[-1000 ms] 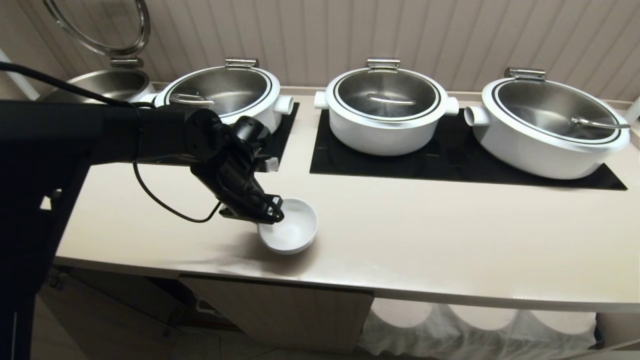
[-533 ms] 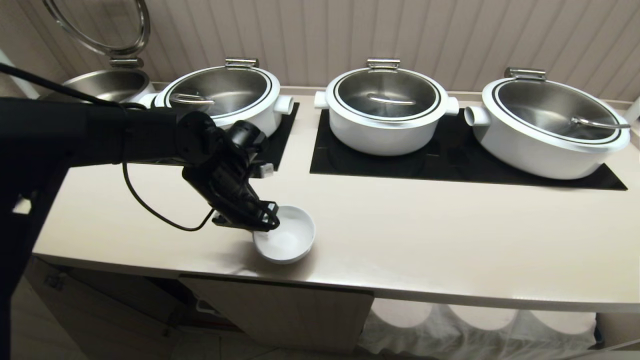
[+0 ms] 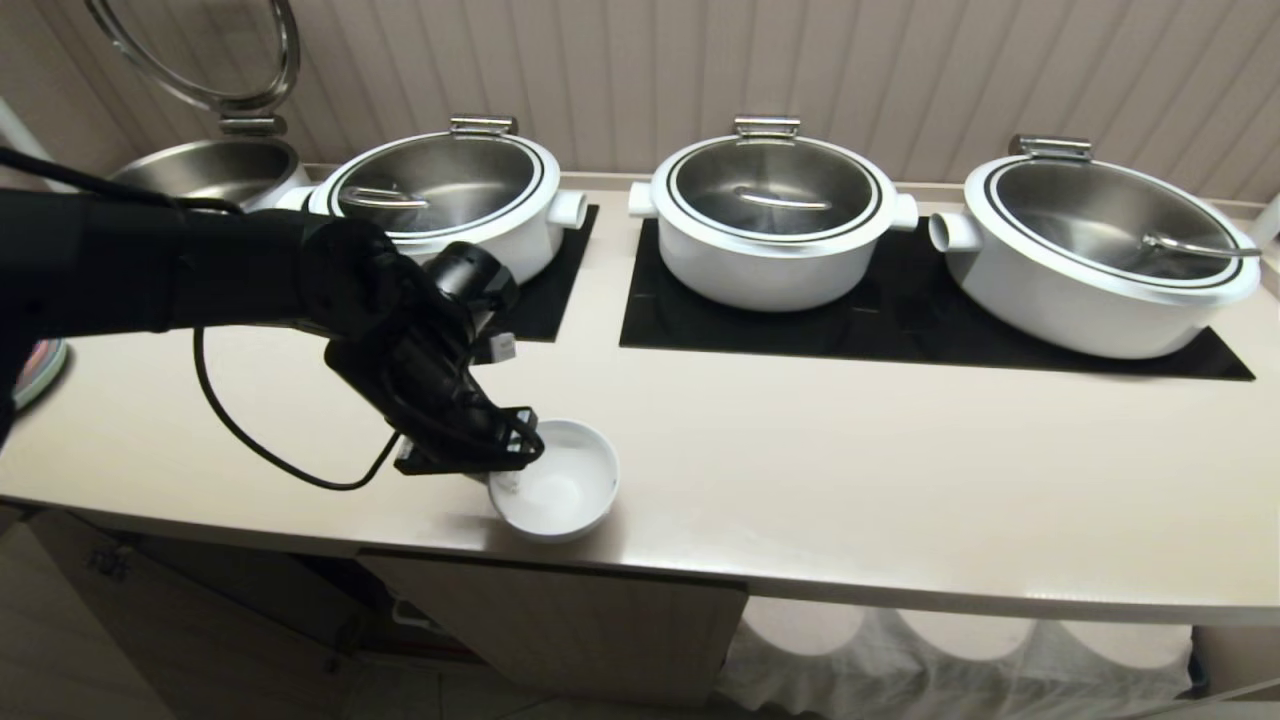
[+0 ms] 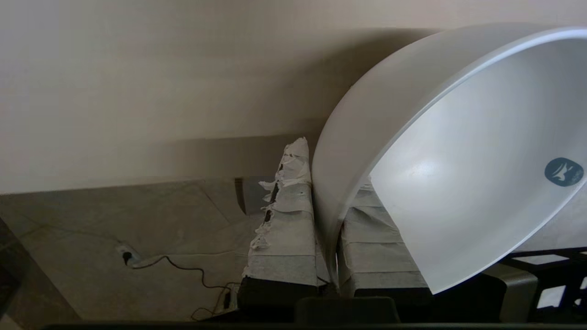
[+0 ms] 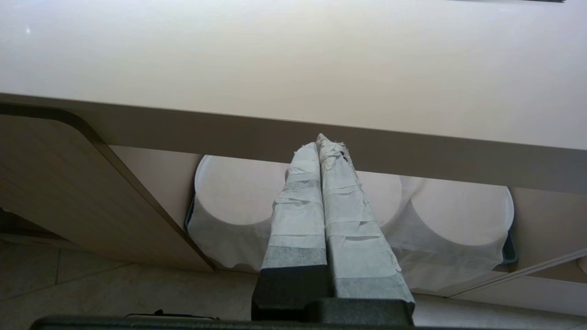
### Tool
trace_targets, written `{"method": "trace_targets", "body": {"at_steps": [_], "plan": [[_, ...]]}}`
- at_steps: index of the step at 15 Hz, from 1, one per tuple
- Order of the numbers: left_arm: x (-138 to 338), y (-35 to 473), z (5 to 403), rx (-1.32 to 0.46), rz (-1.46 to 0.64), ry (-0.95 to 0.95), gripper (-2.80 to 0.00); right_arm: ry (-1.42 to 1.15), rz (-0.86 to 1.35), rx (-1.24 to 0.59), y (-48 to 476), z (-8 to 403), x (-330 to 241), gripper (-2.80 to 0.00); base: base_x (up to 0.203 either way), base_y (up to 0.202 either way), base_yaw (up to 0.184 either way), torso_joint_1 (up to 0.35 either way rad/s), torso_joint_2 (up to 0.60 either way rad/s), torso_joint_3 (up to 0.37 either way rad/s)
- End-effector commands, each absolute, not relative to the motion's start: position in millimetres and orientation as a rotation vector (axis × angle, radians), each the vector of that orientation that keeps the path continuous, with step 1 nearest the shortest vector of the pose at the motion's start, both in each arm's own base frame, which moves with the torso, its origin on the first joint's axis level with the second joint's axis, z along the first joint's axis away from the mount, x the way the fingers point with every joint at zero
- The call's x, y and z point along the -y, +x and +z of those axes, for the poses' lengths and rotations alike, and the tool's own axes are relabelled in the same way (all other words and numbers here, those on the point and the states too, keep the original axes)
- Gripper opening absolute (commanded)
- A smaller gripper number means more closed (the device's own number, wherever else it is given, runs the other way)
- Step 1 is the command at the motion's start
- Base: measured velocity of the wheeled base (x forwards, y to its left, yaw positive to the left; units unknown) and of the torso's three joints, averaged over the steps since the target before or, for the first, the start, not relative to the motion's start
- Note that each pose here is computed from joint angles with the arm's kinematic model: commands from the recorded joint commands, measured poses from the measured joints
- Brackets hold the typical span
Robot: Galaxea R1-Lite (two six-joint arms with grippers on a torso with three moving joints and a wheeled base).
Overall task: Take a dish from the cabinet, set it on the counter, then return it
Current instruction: Pick up the bowl from the table, then put it back into the cabinet
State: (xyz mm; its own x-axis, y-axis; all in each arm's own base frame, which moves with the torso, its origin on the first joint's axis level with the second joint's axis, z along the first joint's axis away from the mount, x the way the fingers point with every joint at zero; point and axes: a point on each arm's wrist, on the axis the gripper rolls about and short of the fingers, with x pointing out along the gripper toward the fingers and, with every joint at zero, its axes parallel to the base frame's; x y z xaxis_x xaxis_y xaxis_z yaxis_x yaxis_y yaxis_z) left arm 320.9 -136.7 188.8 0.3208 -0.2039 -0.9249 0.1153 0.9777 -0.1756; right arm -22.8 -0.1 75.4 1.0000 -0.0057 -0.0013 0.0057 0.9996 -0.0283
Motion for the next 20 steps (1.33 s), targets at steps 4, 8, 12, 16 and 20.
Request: {"method": "trace_targets", "body": {"at_steps": [4,8,12,16,20], "plan": [[123.8,296.0,198.9,-1.229,-0.171,-0.143,-2.8,-0.029,-0.005,-0.002,-22.8,75.3,0.2,-2.8,0.0,0.0,0.0,0.0,0.0,0.0],[109.6,273.9,205.8,-1.196,-0.183,-0.175,-2.8,-0.029,-0.005,0.0,-22.8,75.5,0.2,-2.8,0.0,0.0,0.0,0.0,0.0,0.0],[92.6,239.8,205.9,-1.185,-0.178,-0.2,-2.8,-0.029,-0.005,0.0,-22.8,75.4,0.2,-2.8,0.0,0.0,0.0,0.0,0.0,0.0],[74.4,208.5,198.6,-1.192,-0.134,-0.244,-2.8,-0.029,-0.006,-0.002,-22.8,75.3,0.1,-2.8,0.0,0.0,0.0,0.0,0.0,0.0],[59.3,177.6,187.9,-1.219,-0.105,-0.253,-2.8,-0.029,-0.005,0.0,-22.8,75.4,0.2,-2.8,0.0,0.0,0.0,0.0,0.0,0.0]]}}
